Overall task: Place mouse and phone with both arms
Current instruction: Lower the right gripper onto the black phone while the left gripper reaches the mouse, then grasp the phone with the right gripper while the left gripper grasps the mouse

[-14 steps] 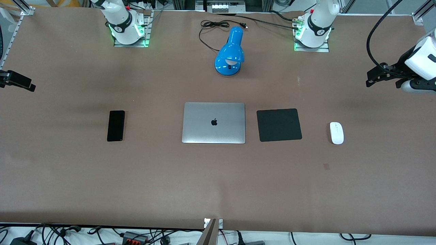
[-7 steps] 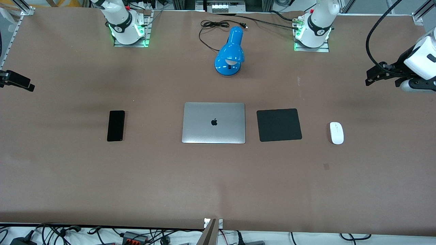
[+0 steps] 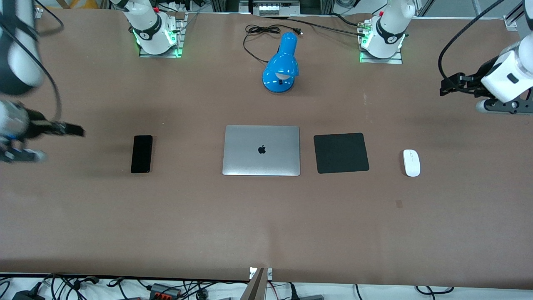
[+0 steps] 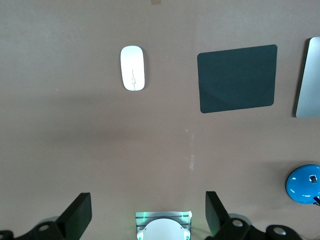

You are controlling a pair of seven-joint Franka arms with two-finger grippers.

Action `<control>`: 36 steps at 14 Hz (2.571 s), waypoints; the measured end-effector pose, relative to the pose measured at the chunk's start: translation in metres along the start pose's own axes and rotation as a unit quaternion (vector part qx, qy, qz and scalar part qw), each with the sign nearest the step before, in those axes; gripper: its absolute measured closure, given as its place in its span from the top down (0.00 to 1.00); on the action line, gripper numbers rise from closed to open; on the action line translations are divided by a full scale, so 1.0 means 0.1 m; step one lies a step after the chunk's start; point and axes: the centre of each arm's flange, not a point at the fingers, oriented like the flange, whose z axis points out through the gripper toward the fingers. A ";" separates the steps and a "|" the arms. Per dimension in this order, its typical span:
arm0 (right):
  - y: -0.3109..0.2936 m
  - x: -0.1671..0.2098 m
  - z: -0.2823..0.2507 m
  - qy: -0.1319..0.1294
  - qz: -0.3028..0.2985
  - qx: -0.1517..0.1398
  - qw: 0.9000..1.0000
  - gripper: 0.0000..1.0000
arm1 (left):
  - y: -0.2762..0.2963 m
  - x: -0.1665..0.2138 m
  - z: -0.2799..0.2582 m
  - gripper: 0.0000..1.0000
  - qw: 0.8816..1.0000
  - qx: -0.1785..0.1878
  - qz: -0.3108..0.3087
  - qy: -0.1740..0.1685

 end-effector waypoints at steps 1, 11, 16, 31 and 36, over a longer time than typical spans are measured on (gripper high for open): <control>-0.10 0.17 0.33 -0.007 -0.001 0.000 1.000 1.00 | -0.04 0.11 0.14 1.00 1.000 -0.002 -0.003 -0.015; -0.55 0.36 1.95 0.001 0.034 -0.001 0.999 1.00 | -0.61 1.21 1.77 1.00 0.999 -0.013 -0.008 0.035; -0.56 0.21 2.30 0.000 0.033 0.000 0.999 1.00 | -0.68 1.11 2.76 1.00 0.993 -0.001 0.008 0.121; -0.55 0.02 2.65 0.014 0.033 0.003 0.999 1.00 | -0.65 1.10 3.76 0.62 0.974 0.015 0.032 0.222; -0.57 -0.02 2.64 0.026 0.033 0.004 0.999 0.80 | -0.62 1.15 3.55 0.62 0.975 0.014 0.036 0.219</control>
